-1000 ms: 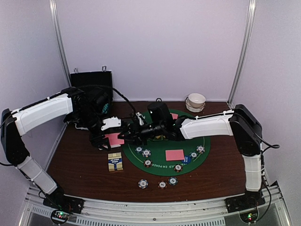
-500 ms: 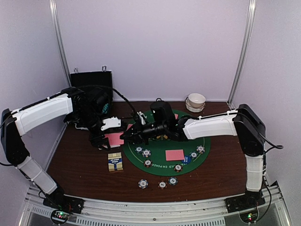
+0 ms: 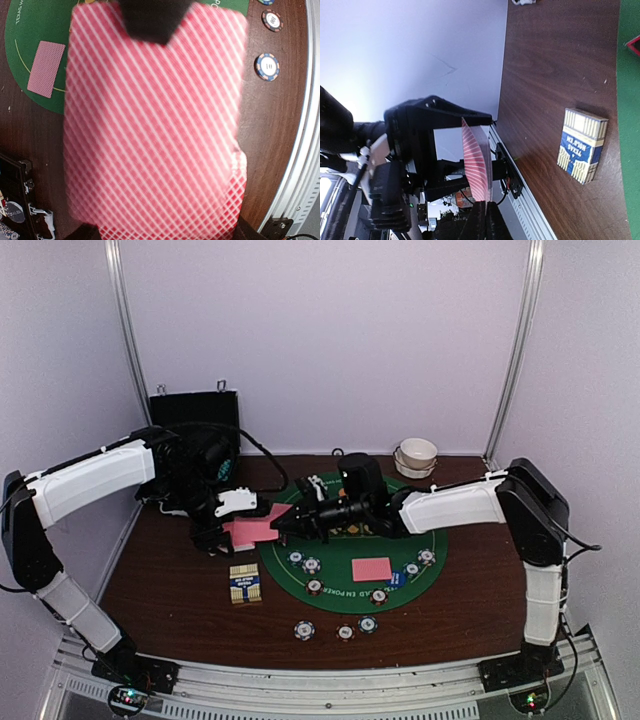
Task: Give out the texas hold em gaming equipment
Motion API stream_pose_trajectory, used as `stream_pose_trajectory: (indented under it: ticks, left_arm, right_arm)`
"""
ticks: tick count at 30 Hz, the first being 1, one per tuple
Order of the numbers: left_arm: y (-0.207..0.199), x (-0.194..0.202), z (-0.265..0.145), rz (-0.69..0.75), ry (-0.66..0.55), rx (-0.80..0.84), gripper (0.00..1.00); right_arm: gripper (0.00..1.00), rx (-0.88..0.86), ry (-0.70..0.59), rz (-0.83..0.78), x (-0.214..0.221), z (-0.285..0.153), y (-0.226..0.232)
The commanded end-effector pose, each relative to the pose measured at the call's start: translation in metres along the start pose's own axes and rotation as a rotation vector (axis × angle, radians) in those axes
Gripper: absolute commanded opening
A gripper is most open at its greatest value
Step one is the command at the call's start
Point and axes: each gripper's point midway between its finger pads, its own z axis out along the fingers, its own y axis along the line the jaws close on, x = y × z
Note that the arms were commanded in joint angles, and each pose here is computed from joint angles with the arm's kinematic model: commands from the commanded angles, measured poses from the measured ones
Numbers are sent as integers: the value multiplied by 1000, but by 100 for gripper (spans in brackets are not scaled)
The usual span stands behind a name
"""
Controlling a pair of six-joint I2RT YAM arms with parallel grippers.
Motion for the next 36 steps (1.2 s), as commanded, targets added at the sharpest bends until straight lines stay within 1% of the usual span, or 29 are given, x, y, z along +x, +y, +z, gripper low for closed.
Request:
stream_pose_trajectory:
  ticks: [1, 7, 14, 17, 20, 25, 29, 36]
  left_arm:
    - [2, 4, -8, 2, -5, -25, 0]
    - [5, 8, -7, -6, 9, -25, 0]
    - [3, 9, -10, -12, 4, -20, 0]
    - [3, 8, -12, -11, -2, -21, 0]
    - [2, 6, -13, -11, -10, -16, 0]
    - [0, 5, -14, -14, -12, -1, 0]
    - [-2, 5, -16, -17, -18, -1, 0]
    - [-3, 5, -14, -19, -20, 6, 0]
  right_arm:
    - [0, -61, -64, -37, -24, -32, 30]
    - [0, -50, -108, -10, -47, -54, 15]
    - [0, 95, -165, -35, -92, -65, -26]
    - [0, 210, -170, -56, -108, -61, -48]
    - [0, 270, -175, -67, -125, -53, -65]
    - [0, 330, -194, -87, -152, -41, -89]
    - [0, 343, -229, -99, -173, -37, -103]
    - [0, 386, -257, -83, -192, -28, -138]
